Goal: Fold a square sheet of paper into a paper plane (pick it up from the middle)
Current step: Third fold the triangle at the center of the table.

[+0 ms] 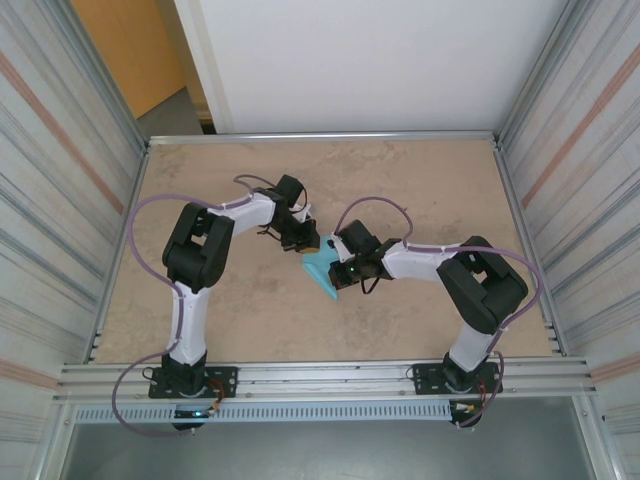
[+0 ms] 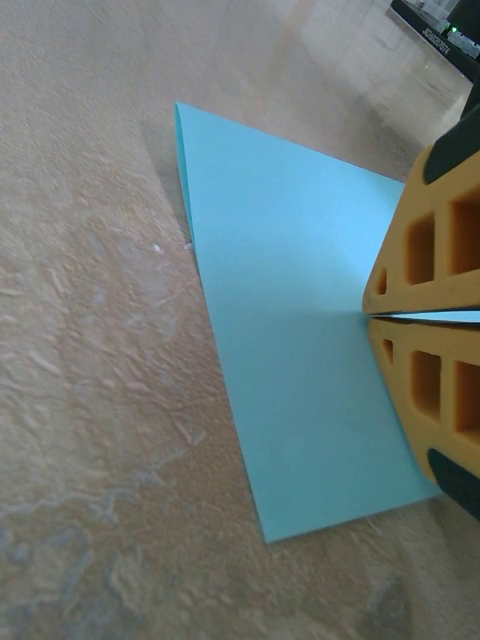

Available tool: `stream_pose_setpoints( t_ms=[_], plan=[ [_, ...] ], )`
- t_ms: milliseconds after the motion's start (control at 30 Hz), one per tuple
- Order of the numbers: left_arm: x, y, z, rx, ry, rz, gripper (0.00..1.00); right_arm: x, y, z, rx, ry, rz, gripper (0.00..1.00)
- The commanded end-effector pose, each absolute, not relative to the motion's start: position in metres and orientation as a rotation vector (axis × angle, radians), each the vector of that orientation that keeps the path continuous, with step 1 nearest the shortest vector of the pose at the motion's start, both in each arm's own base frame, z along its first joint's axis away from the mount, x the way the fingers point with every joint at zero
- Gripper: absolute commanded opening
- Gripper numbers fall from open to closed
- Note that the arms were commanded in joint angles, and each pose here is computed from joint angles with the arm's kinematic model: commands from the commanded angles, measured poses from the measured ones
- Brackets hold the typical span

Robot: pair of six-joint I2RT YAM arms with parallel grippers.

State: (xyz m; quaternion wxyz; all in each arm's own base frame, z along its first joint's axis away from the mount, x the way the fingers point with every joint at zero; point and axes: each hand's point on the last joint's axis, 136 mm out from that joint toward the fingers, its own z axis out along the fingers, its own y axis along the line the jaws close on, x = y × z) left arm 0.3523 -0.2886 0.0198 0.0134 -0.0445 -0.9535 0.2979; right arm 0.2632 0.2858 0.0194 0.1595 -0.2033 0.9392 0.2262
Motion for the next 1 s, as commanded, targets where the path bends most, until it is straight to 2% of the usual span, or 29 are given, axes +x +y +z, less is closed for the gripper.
stream_pose_setpoints(
  t_ms=[0,200,300,500,700,833,967],
  plan=[
    [0.341,-0.283,0.001,-0.123,-2.933,0.838,0.10,0.266,0.283,0.020,-0.539,2.706,0.618,0.05],
    [0.343,-0.285,0.006,-0.128,-2.937,0.852,0.10,0.264,0.280,0.012,-0.536,2.736,0.599,0.05],
    [0.349,-0.289,0.025,-0.135,-2.965,0.899,0.11,0.261,0.278,0.008,-0.535,2.753,0.590,0.04],
    [0.358,-0.284,0.078,-0.073,-3.071,1.024,0.20,0.260,0.278,0.006,-0.535,2.764,0.592,0.05],
    [0.336,-0.271,0.089,0.082,-3.049,1.138,0.27,0.260,0.280,0.006,-0.540,2.768,0.605,0.05],
    [0.316,-0.279,0.092,0.141,-2.973,1.257,0.28,0.260,0.281,0.005,-0.543,2.772,0.605,0.05],
    [0.295,-0.283,0.077,0.159,-2.932,1.232,0.26,0.260,0.281,0.006,-0.544,2.771,0.607,0.05]
  ],
)
